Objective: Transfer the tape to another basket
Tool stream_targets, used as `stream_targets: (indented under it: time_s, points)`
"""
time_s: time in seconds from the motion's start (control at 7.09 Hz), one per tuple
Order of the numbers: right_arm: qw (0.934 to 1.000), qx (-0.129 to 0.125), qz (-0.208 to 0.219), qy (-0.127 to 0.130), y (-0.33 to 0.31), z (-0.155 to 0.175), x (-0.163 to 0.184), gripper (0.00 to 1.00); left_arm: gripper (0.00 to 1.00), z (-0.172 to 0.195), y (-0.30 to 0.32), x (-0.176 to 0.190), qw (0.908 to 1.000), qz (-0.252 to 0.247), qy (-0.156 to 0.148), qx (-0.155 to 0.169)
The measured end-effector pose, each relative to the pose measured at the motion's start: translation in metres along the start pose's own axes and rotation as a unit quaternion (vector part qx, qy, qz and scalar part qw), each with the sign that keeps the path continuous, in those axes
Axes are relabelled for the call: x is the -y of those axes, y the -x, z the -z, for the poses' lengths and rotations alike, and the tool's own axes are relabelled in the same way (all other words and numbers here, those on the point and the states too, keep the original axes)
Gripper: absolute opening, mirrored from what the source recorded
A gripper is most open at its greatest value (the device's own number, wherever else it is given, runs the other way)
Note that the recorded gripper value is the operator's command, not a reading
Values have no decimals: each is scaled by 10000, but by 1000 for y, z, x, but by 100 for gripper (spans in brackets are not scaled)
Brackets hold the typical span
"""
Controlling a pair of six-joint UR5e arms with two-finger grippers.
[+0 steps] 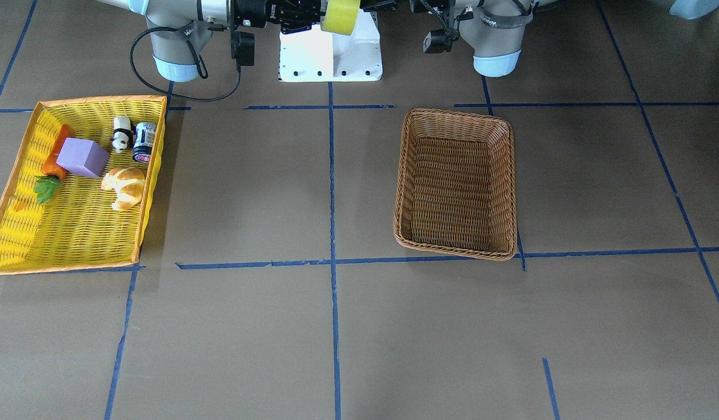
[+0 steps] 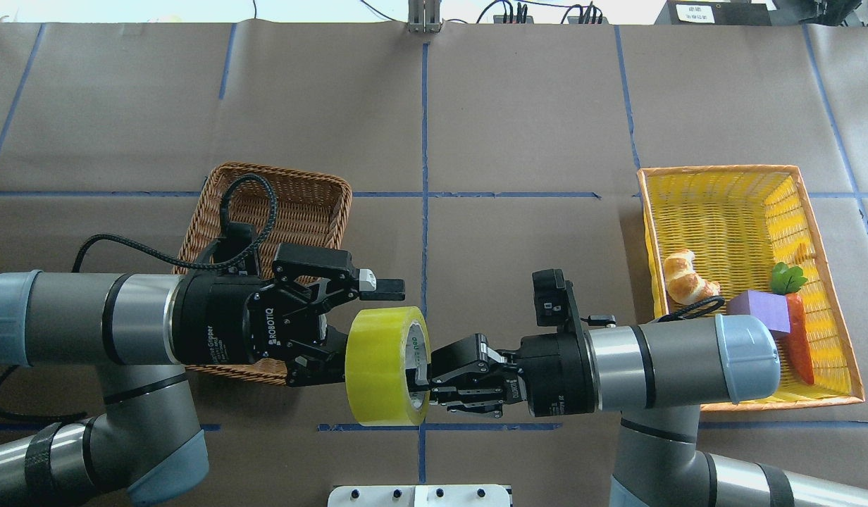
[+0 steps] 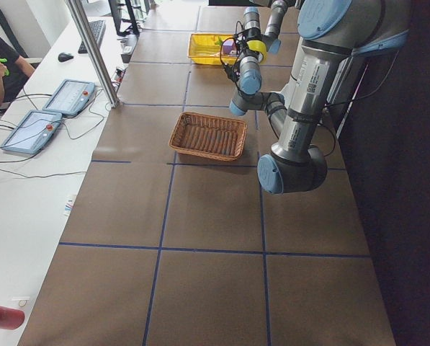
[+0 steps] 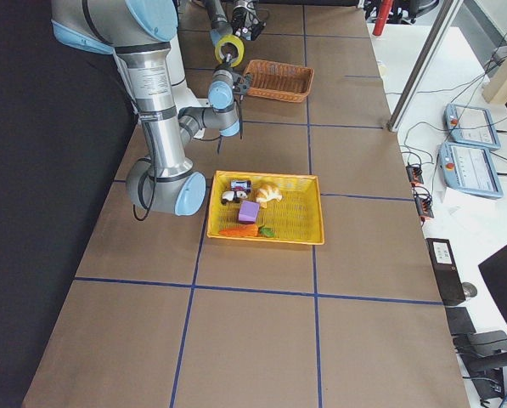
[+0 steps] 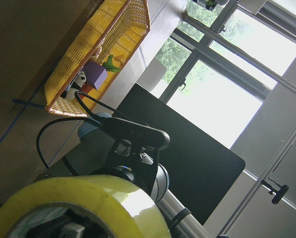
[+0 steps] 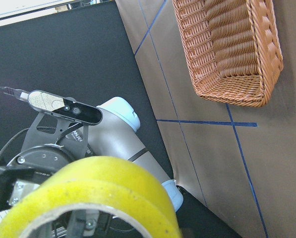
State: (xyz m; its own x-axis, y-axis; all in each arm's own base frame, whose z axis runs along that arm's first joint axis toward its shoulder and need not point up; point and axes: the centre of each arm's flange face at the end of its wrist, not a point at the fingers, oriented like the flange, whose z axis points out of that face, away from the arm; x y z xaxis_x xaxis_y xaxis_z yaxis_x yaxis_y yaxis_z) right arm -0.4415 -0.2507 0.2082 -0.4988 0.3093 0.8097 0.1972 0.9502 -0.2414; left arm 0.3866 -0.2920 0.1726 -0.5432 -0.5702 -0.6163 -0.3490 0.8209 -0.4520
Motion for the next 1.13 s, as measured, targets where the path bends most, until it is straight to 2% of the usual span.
stream_targets:
  time_s: [0.14,0.28,1.13]
  points:
    - [10000,14,5,-18,0,0,0,100,16,0,0,0,10000,2,-5,7]
    - [10000,24,10,-31,0,0,1,100,7,0,1,1,10000,4,-6,12]
    - [9999,44,9,-107,-1,3,2,100,5,7,-7,-5,9999,-139,50,-42]
